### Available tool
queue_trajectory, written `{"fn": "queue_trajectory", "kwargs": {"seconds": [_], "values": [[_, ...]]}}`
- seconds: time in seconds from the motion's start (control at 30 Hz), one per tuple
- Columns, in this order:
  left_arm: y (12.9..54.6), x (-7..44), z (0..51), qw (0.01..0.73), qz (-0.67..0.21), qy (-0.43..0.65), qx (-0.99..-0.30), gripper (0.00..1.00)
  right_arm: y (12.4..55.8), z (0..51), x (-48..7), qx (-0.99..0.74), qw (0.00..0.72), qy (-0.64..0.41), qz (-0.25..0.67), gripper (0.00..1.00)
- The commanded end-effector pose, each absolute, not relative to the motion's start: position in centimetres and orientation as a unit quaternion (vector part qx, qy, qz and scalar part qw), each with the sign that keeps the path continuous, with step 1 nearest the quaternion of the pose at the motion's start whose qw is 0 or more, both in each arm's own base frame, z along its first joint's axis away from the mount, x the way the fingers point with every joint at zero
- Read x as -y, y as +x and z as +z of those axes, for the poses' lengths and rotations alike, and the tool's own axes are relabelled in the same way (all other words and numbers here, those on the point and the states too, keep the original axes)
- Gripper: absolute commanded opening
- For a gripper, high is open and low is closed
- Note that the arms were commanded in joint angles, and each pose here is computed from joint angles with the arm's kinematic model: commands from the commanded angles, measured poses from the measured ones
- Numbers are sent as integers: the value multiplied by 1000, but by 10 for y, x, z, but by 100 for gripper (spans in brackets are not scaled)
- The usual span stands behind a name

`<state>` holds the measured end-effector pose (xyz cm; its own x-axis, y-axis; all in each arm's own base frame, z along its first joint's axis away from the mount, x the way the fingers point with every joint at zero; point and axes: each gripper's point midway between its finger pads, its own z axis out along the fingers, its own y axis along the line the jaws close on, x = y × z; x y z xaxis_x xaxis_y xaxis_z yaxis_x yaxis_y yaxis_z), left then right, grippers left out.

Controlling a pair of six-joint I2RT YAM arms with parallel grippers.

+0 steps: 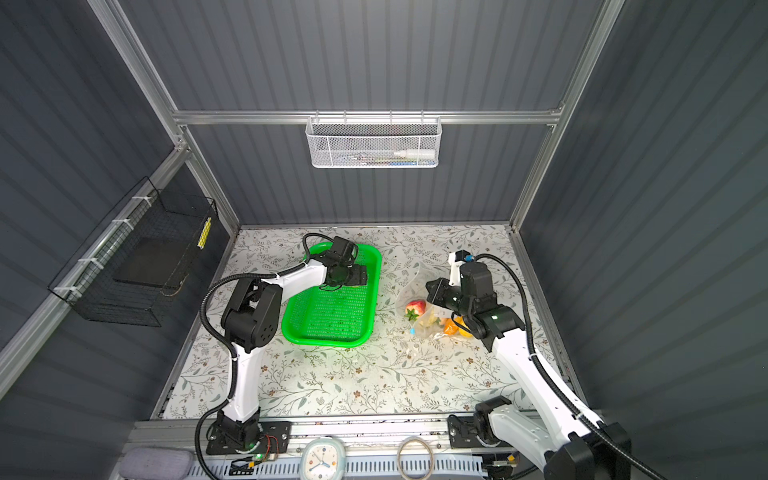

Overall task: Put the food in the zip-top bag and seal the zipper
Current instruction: 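Lower the left gripper into the basket and grasp the yellow-green pear, then lift the yellow-green pear and carry it to the bag mouth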

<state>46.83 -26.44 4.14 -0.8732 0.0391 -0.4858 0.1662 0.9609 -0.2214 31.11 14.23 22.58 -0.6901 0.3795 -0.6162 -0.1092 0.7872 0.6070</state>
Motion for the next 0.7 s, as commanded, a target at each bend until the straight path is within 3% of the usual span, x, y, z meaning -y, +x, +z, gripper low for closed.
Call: {"fn": "queue_trajectory", "kwargs": {"seconds": [0.0, 0.17, 0.27, 0.67], "values": [[467, 265, 31, 230, -132, 62, -962, 82, 313, 238, -141, -859, 398, 76, 314, 0], [466, 266, 32, 230, -133, 67, -962, 66, 313, 238, -141, -859, 398, 77, 314, 0], [465, 267, 40, 236, -140, 71, -959, 62, 313, 238, -141, -859, 397, 77, 314, 0], [446, 271, 134, 312, -212, 88, -922, 59, 315, 232, -140, -857, 398, 88, 317, 0]]}}
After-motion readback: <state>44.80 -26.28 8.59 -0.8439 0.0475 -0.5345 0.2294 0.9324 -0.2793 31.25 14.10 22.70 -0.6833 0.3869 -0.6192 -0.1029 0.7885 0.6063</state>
